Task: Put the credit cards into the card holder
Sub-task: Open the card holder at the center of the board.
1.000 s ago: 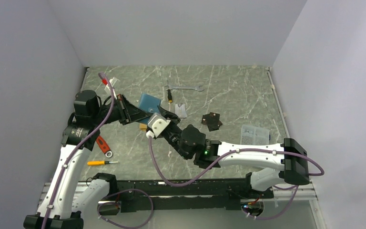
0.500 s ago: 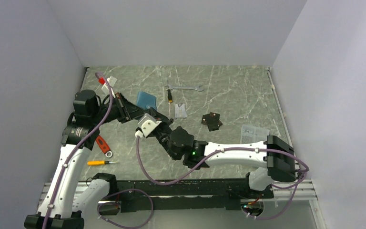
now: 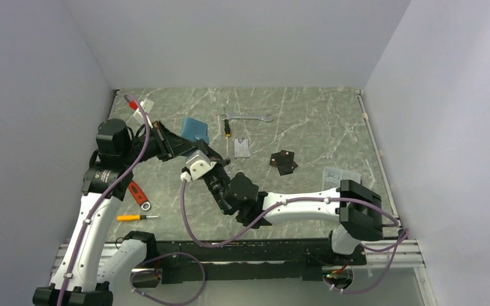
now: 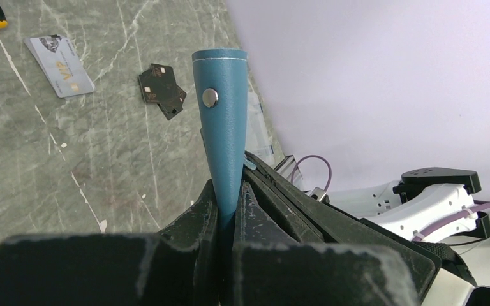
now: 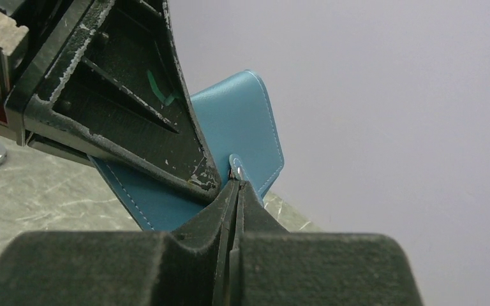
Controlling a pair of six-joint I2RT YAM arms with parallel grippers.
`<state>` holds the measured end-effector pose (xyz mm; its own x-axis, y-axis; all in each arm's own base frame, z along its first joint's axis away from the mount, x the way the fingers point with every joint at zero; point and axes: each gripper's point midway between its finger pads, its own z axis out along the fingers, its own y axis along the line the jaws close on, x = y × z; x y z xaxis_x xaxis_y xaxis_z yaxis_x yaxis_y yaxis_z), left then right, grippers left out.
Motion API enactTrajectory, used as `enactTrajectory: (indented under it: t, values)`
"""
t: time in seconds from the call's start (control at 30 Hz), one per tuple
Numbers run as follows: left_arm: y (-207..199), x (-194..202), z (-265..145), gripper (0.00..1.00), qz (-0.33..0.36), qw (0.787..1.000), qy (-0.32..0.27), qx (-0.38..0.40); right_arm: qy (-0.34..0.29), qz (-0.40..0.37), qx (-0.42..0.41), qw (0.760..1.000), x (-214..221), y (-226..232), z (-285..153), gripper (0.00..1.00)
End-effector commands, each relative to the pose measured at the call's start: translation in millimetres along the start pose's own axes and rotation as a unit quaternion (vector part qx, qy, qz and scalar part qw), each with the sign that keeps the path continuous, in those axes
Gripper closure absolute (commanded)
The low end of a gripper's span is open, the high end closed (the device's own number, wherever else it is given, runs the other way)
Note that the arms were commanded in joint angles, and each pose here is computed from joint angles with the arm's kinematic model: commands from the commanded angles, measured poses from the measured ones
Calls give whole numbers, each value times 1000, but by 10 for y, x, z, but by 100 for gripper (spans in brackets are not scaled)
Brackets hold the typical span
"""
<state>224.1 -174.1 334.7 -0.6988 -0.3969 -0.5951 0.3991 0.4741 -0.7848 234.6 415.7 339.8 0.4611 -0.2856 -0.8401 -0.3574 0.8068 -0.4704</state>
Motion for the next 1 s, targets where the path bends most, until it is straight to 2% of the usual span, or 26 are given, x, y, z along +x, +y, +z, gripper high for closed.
enactTrajectory:
  t: [0.0, 0.37, 0.77, 0.83, 0.87, 0.9, 0.97]
  values:
    - [-368, 181, -134, 100, 2, 996, 53, 67, -1, 70, 90, 993, -51, -372, 92, 100]
    - [-395, 171, -144, 100, 3, 996, 52, 69, 17, 209, 87, 974, -7, -526, 146, 100]
    - [-305, 200, -114, 100, 1, 997, 52, 60, 36, 238, 72, 968, 98, -584, 23, 100]
    - [-191, 249, -70, 100, -5, 997, 57, 52, 46, 250, 57, 965, 126, -622, -54, 86]
    - [-117, 286, -33, 100, -9, 997, 62, 49, 49, 264, 50, 962, 109, -668, -102, 71]
    - [-44, 323, 8, 100, -12, 996, 69, 46, 58, 271, 46, 960, 154, -679, -156, 64]
    - [143, 408, 105, 100, -20, 996, 84, 28, 85, 282, 53, 954, 280, -730, -258, 55]
